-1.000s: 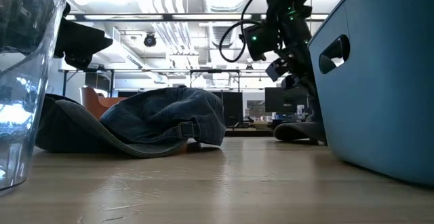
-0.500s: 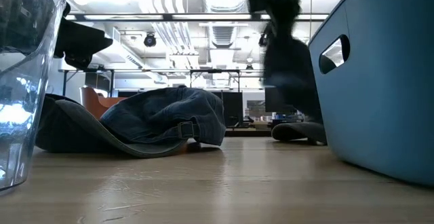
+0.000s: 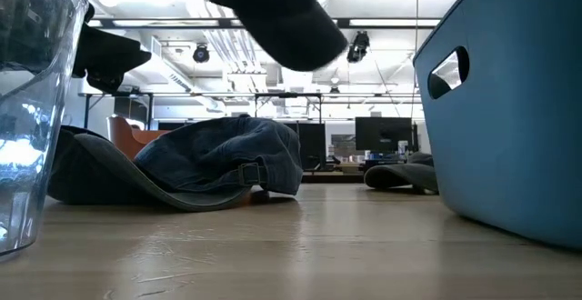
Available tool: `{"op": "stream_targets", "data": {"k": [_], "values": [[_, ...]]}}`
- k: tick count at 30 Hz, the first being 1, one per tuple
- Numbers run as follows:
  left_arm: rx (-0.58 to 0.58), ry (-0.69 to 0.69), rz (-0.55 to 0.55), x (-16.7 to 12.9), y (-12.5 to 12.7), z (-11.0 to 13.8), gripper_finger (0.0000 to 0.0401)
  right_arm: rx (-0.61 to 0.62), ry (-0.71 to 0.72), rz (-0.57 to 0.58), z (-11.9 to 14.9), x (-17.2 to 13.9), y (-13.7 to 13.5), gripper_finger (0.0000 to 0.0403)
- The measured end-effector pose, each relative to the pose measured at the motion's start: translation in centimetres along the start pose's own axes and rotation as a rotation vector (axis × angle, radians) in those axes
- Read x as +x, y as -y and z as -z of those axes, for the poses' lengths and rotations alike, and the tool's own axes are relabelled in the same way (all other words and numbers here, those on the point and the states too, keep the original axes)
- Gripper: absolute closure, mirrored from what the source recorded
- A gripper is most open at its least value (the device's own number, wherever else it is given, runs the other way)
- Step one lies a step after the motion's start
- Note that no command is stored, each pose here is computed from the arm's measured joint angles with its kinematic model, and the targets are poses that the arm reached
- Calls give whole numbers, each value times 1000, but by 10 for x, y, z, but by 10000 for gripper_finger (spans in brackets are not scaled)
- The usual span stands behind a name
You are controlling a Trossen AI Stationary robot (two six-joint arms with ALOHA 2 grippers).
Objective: Pick & Place hat
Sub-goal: Put the right blue cap into the transparent bin
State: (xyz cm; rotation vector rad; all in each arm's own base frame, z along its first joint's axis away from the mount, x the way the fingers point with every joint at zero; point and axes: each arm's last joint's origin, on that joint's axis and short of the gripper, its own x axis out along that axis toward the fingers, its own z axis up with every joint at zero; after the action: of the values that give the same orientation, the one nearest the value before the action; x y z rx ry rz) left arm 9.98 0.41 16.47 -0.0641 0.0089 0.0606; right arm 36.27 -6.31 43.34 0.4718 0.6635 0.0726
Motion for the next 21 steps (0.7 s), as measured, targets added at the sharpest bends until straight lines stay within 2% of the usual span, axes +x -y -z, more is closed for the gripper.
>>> {"op": "stream_targets", "data": {"k": [12, 21], "values": [[0, 0, 0, 0, 0, 0, 261, 28, 92, -288, -7, 67, -45, 392], [0, -7, 0, 0, 0, 1, 261, 37, 159, -610, -8, 125, -75, 392]]}}
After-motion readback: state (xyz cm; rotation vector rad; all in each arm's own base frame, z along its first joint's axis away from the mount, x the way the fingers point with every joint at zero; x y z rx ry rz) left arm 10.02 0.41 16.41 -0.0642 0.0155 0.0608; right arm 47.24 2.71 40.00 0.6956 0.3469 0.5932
